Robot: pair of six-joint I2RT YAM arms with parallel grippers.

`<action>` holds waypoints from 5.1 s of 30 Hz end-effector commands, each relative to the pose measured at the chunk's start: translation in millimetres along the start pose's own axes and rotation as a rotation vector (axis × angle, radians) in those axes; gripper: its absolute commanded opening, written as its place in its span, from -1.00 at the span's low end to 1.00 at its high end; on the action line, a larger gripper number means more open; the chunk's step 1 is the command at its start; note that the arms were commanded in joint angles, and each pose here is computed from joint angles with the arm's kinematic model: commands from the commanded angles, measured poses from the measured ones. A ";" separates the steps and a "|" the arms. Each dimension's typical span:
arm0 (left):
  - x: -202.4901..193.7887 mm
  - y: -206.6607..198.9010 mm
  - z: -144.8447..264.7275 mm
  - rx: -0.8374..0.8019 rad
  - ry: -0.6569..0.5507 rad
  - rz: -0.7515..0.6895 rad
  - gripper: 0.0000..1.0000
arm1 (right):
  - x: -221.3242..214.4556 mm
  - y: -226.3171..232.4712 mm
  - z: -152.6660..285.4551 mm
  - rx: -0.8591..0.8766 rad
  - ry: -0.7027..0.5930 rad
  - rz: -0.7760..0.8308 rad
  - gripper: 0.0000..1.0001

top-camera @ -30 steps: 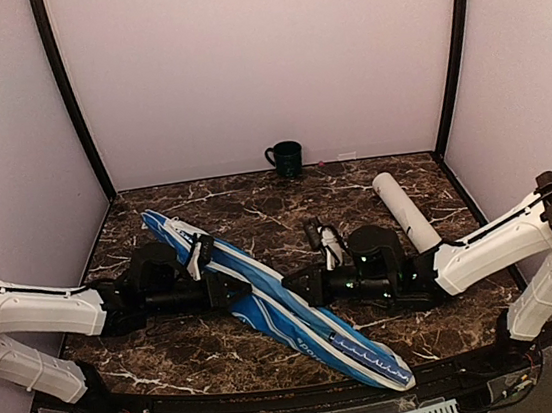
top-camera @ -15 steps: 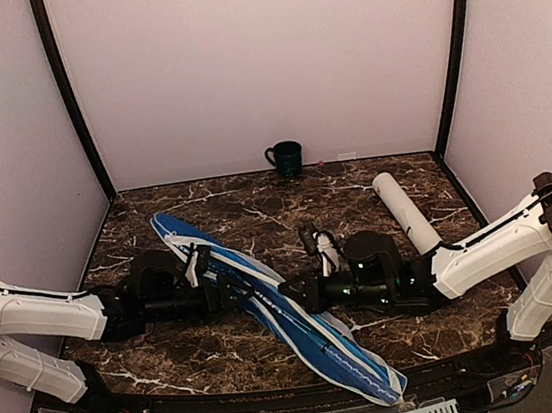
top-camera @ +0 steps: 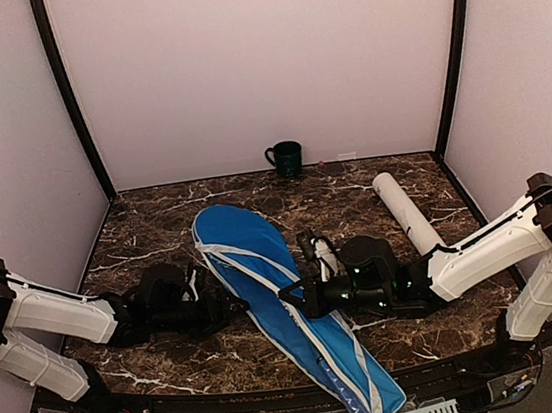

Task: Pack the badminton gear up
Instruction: Pass from the right arm to the left, then adjust the racket in the racket bag.

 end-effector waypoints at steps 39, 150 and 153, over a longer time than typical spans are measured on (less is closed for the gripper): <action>-24.8 -90.0 -10.0 -0.191 0.028 -0.206 -1.00 | 13.1 -35.8 23.0 -0.271 -0.048 -0.087 -1.00; -41.8 -173.2 13.8 -0.380 0.238 -0.451 -1.00 | -71.0 -5.9 39.5 -0.650 0.502 0.292 -0.89; -38.8 -174.6 16.1 -0.369 0.217 -0.454 -1.00 | -70.8 -4.8 38.9 -0.644 0.500 0.287 -0.88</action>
Point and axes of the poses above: each gripper's point midway between its finger pads, its own z axis back along the fingers, its own y axis along the line the jaws close on, x = y × z, the point moved 4 cm from there along z, back along the fingers, and after that the axes turned 8 degrees about z, right-handed, at the moved point
